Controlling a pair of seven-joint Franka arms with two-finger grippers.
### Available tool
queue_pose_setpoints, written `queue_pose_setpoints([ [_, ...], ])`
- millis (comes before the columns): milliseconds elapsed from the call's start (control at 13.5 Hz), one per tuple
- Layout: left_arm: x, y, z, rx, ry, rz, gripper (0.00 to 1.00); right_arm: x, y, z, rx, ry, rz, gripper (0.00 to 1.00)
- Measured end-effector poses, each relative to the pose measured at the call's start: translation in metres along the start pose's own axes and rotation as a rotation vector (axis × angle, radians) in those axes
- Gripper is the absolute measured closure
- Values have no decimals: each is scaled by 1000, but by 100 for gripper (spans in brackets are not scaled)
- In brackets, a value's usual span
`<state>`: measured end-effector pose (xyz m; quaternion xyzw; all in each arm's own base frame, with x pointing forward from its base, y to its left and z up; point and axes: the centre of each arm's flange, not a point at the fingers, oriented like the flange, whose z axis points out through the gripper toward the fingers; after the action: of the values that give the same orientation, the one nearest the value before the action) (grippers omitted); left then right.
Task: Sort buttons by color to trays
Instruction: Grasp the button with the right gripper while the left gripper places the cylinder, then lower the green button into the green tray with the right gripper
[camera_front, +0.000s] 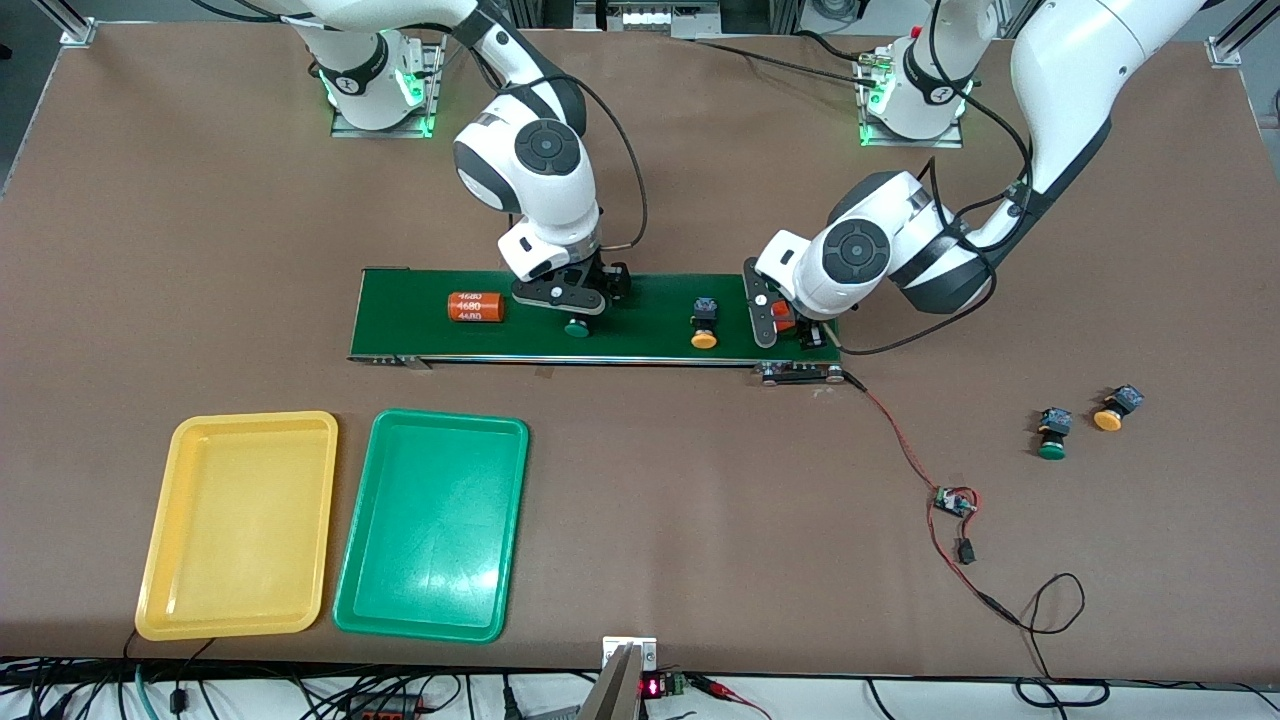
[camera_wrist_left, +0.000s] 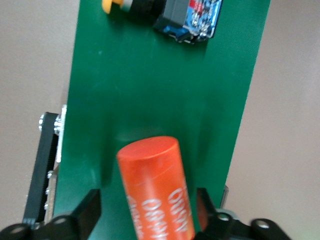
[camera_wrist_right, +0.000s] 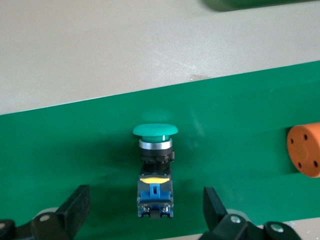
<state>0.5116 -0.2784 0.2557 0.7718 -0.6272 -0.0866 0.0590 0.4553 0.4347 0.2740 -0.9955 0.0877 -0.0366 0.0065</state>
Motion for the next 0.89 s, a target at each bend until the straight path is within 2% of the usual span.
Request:
queue_pose_setpoints([
  [74,-1,-3,-4,7,3,-7,1,1,2,4,-6,-1,0,0],
  [222,-7,-13,-18,32,13,-34,0,4,6,12,-20,-4,1,5],
  [296,-14,-20,-26,41,17,-68,0,4,7,15,-26,-5,-1,12],
  [370,-25,-31,-34,44,24,-126,0,5,9,18,-31,-5,-3,19],
  [444,-40,-43,-42,42,33,-195,0,6,11,21,-37,-5,-10,19],
  [518,-58,-55,-49,42,41,-265,0,6,13,23,-42,-7,-17,27],
  [740,-124,-92,-67,56,52,-487,0,11,19,28,-54,-9,-45,61],
  [814,-148,-102,-71,57,57,-553,0,14,22,28,-57,-8,-47,67],
  [888,-170,-111,-76,58,64,-615,0,18,24,29,-59,-5,-49,67],
])
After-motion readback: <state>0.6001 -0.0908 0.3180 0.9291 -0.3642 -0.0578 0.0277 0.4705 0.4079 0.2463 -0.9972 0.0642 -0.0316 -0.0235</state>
